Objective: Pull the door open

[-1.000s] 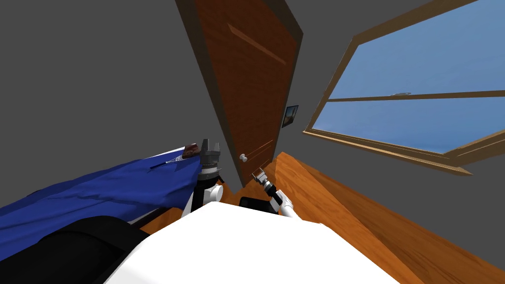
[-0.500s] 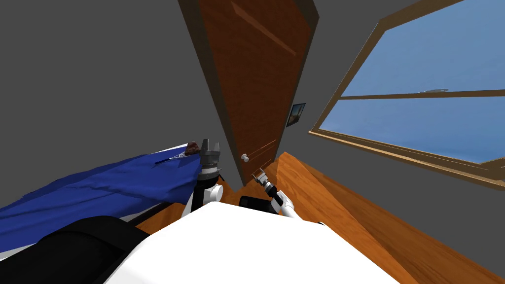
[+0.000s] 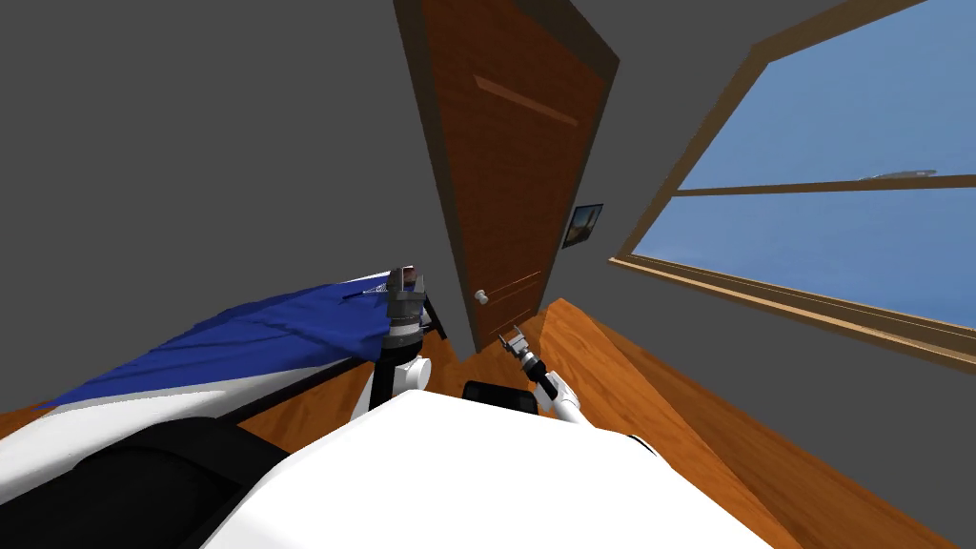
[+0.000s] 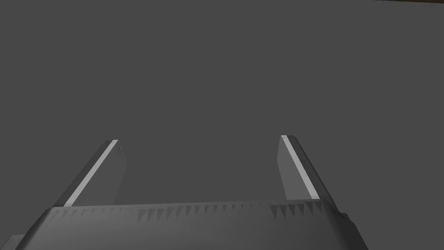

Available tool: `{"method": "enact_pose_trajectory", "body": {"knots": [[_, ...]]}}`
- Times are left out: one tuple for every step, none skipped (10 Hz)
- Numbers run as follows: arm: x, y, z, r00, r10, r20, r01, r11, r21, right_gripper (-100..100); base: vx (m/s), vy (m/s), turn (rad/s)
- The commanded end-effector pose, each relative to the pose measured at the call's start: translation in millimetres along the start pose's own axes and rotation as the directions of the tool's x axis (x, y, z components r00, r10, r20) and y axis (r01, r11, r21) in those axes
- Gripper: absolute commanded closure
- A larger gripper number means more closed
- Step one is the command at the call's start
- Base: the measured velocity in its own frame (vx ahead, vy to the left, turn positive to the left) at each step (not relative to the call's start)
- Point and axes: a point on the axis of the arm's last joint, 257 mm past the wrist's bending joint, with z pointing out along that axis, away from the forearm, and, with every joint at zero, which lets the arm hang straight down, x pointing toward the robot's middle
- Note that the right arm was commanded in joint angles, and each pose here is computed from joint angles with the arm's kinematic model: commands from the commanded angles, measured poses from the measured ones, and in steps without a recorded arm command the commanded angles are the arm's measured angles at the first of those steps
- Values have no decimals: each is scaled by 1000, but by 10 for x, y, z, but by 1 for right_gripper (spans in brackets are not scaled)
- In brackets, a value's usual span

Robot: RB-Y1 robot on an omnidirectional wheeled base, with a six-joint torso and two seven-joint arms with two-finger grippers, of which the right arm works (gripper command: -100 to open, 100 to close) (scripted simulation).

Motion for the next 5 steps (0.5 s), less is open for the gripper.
{"method": "enact_pose_trajectory", "body": {"knots": [[15, -171, -90, 1000, 2, -3, -2, 999, 39, -100, -110, 4, 279], [26, -269, -138, 1000, 4, -4, -4, 998, 59, -100, -78, 11, 202], [35, -366, -188, 1000, 5, -6, -5, 997, 79, -100, -57, 18, 192], [44, -466, -242, 1000, 7, -7, -6, 995, 101, -100, -47, 24, 187], [52, -570, -299, 1000, 9, -8, -8, 992, 123, -100, -42, 27, 192]]}}
